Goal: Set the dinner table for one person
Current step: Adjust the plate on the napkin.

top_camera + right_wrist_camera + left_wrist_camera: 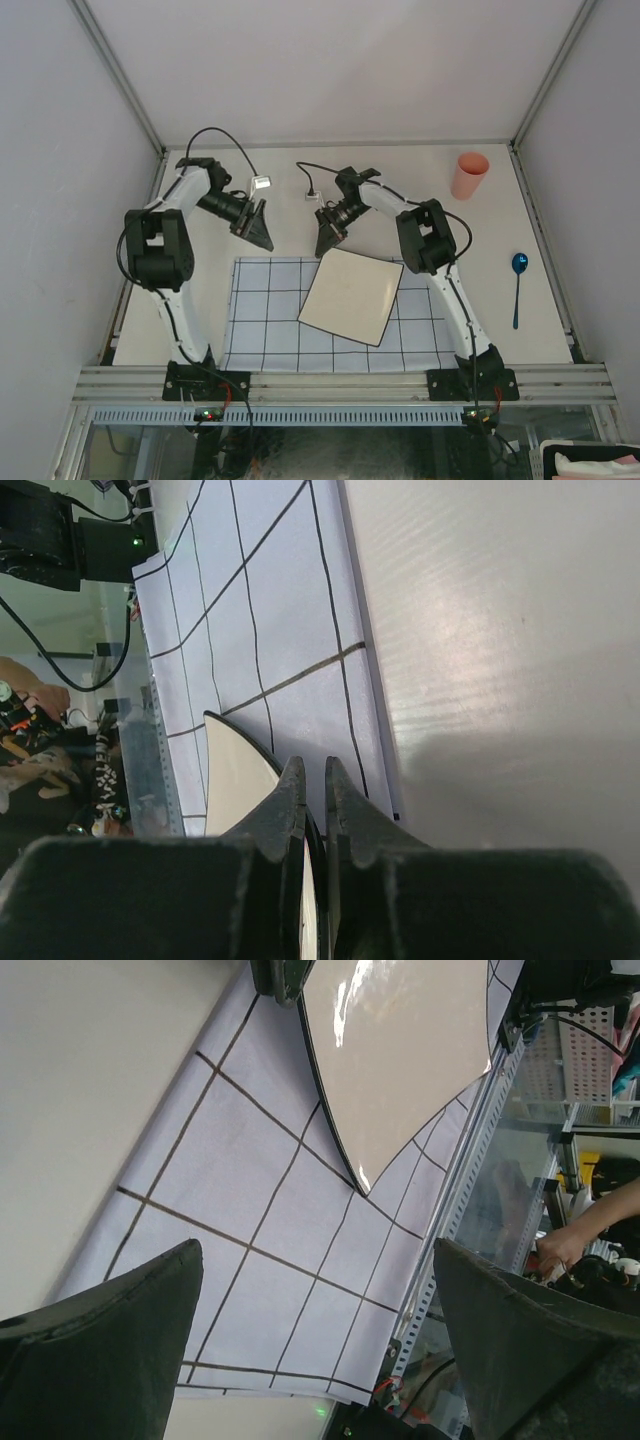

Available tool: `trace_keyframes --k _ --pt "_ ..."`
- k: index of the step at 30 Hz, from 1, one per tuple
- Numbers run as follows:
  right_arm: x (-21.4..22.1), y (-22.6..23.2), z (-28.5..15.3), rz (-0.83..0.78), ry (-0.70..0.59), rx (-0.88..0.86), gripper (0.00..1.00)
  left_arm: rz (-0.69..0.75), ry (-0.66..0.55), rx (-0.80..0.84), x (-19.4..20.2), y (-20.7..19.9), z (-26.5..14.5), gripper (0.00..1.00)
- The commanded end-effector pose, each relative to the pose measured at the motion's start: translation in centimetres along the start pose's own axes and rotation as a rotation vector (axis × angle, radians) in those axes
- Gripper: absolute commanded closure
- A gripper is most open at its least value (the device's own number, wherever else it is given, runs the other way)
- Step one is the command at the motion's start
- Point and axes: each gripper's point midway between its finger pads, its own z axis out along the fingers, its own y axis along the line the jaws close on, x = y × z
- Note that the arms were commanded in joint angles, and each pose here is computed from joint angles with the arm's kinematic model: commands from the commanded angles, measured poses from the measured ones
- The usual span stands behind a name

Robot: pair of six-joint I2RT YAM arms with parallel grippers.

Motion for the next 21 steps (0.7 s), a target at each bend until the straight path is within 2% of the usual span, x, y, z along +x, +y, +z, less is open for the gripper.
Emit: trace_keyframes --k 1,21 --pt "-0.4 0.1 2.6 -0.117 0.046 0.027 1.00 0.021 -0.035 -0.019 1.2 -1.0 -1.7 0.00" --pt "-1.1 2.1 5.2 -0.181 0.054 -0.038 1.00 -0.034 -0.083 -0.059 5.2 0.6 -3.8 0.00"
